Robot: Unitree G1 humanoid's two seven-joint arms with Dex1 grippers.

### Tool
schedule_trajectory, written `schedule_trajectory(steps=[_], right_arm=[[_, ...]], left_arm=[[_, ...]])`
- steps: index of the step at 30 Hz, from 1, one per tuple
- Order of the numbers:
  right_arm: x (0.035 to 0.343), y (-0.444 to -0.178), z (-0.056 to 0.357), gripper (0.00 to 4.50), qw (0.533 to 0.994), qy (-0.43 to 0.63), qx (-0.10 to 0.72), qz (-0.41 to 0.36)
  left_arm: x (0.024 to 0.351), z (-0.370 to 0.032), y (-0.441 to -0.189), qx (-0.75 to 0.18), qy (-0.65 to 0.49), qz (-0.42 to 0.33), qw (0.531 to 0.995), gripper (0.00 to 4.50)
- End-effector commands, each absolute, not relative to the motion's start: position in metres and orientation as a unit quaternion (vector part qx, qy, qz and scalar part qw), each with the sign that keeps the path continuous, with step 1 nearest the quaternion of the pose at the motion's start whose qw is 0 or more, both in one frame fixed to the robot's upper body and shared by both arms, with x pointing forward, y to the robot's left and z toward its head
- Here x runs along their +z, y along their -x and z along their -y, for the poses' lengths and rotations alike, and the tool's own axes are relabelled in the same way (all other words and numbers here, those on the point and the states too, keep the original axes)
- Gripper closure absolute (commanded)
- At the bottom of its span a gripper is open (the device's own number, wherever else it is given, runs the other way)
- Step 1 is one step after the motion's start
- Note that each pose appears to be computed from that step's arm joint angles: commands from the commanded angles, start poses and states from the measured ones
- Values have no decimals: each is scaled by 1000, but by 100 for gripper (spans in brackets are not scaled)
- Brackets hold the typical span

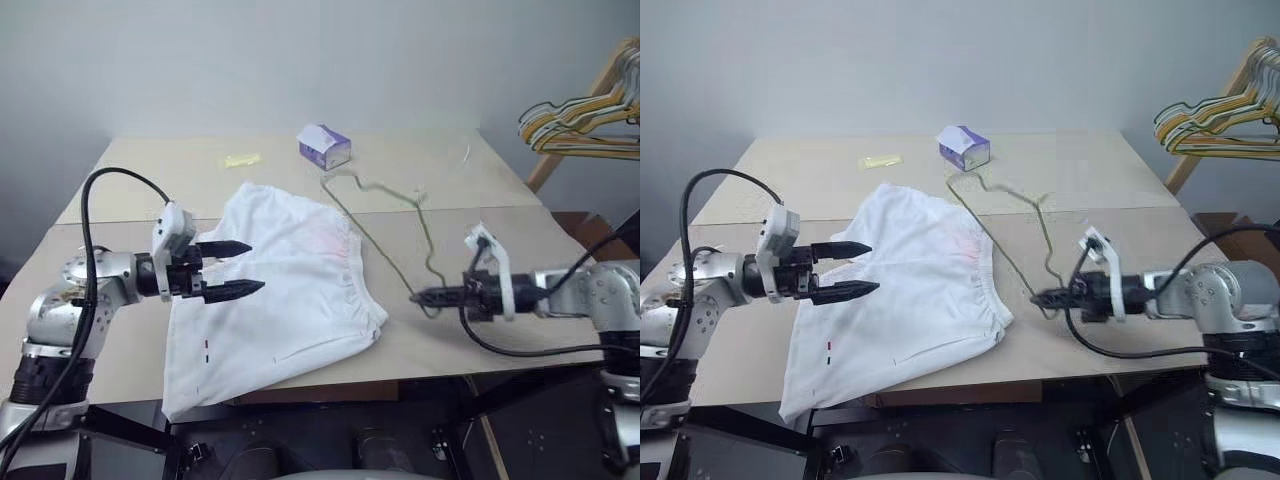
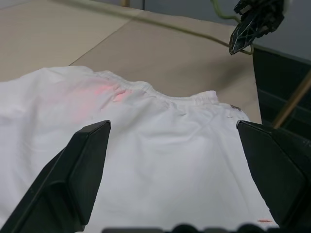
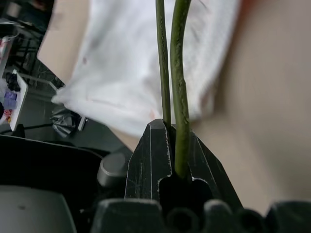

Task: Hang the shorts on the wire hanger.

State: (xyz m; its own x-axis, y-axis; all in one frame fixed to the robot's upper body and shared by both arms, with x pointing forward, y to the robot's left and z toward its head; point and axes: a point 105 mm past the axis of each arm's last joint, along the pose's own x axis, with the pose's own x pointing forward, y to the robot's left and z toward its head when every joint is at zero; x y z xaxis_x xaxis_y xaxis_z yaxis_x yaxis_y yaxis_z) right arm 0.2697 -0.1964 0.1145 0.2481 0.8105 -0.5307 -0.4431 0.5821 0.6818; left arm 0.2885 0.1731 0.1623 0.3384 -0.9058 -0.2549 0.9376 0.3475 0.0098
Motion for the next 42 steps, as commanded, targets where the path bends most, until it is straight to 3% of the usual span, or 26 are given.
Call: schedule_trajectory(steps=[1,10,23,32,42], right_arm=[[109,-260,214,450,747,-224,400,-482],[81,-254,247,450,744,-210,356,-525],[83,-272,226,450,732,-212,414,-497],[73,-278,224,450,717,-178,426,-523],[72,-305,211,450,698,-160,442,-540]], left_arm=[[166,-165,-284,-576,-121,-91,803,2],[153,-160,-276,-584,-129,-106,794,2],[148,-162,-275,-577,-132,-113,798,2],[143,-162,-273,-572,-136,-119,800,2],[134,-158,-277,-568,-141,-119,802,2]])
